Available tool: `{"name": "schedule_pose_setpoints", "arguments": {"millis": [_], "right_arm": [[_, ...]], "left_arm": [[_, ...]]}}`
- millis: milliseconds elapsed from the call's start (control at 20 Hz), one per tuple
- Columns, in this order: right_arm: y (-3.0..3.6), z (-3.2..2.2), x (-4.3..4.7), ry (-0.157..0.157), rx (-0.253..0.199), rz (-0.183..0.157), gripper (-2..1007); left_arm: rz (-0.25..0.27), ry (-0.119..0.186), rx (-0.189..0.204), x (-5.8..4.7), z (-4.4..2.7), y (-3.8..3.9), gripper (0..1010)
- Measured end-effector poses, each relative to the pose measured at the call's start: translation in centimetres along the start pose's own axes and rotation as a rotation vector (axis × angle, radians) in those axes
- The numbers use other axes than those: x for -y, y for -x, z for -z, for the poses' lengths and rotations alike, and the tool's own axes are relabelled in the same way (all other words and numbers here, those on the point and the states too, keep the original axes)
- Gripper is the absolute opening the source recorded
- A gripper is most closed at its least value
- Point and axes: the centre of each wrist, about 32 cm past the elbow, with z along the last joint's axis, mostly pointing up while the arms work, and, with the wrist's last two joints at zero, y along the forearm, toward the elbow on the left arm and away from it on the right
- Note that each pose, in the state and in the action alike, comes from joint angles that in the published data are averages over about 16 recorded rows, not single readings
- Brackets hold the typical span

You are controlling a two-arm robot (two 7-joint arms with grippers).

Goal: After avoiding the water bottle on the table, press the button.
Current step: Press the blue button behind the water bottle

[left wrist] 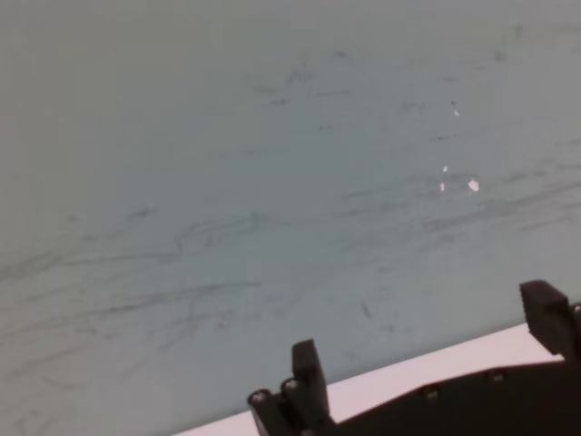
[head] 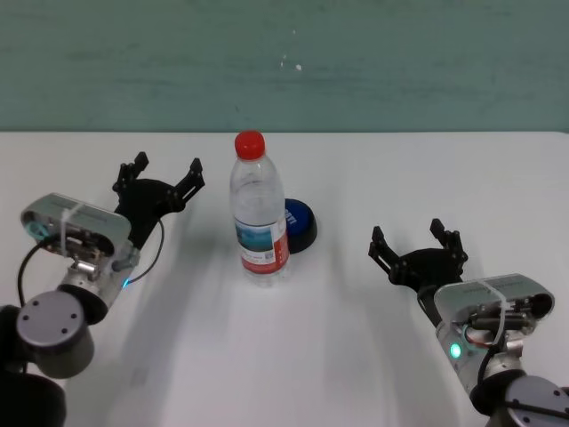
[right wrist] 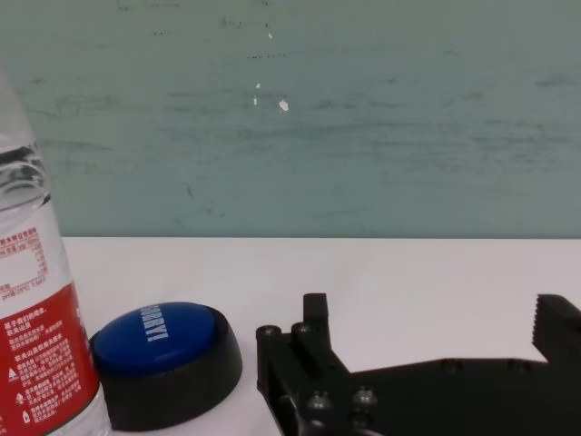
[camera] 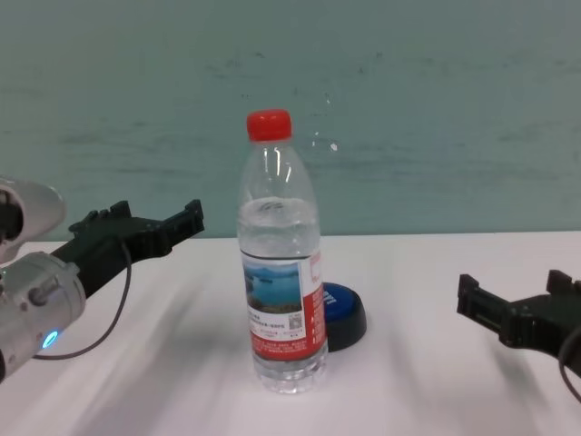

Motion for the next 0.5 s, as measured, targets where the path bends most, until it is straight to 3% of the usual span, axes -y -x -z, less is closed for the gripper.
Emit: {"name": "schedule_pose_setpoints", "arguments": {"millis": [500], "right_arm": [[0.00,0.00,0.00,0.000,0.000,0.000,1004]], "left_arm": [[-0.014,-0.002,-0.019,-1.7,-0.09,-1.19,1010]]}}
